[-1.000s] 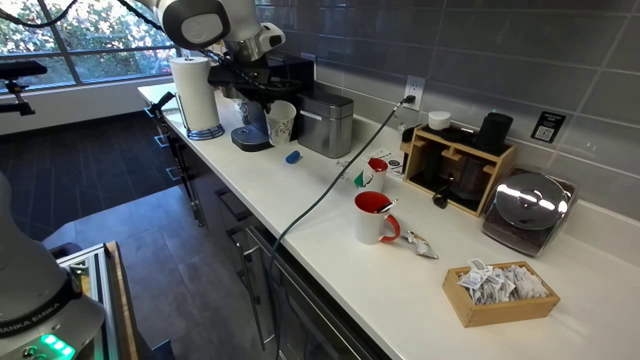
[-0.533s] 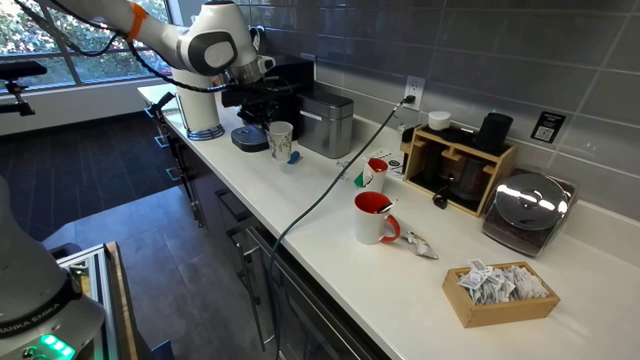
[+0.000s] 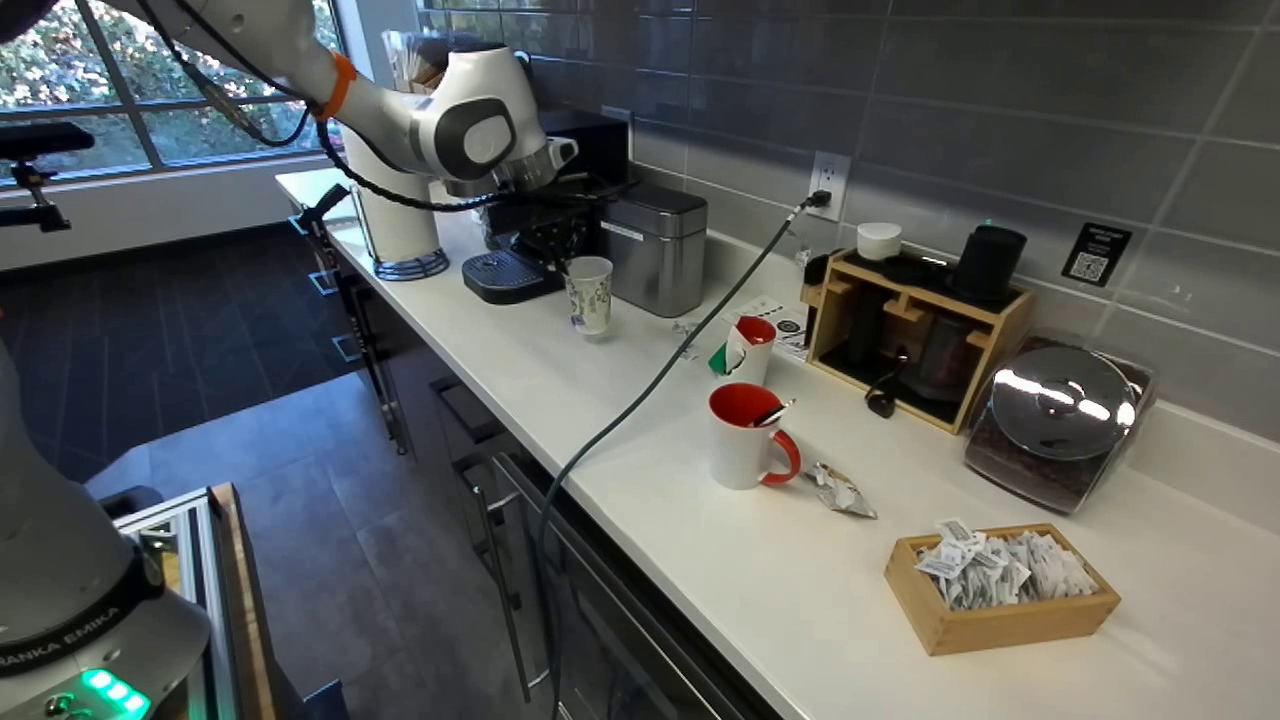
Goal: Move the cup to the left
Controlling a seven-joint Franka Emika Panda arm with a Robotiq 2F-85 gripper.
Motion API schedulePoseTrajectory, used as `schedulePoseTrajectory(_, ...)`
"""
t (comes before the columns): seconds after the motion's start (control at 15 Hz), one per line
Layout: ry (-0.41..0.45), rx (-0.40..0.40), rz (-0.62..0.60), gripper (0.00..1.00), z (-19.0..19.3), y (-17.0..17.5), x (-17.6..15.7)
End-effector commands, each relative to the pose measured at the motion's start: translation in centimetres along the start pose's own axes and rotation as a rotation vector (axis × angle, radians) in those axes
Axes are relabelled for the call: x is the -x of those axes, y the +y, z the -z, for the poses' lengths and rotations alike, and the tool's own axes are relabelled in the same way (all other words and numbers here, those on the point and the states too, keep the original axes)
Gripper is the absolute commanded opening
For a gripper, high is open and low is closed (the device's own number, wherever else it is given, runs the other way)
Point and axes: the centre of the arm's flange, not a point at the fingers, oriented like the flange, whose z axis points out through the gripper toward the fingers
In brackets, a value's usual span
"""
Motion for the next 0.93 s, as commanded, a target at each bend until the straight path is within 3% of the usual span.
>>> schedulePoseTrajectory(0.0,0.020,-0.006,-0.012,0.01,-2.2,1.7,-0.8)
schedulePoseTrajectory(0.27,0.016,-0.011,-0.027,0.01,-3.4,2.5,-0.5)
schedulePoseTrajectory(0.33,0.021,-0.012,-0.035,0.29,-3.5,2.6,-0.4)
schedulePoseTrajectory(0.47,0.025,-0.015,-0.044,0.36,-3.2,2.8,-0.4)
schedulePoseTrajectory(0.67,0.058,-0.019,-0.055,0.58,-1.1,3.0,-0.6)
schedulePoseTrajectory(0.87,0.143,-0.121,-0.069,0.81,3.7,3.2,-0.3)
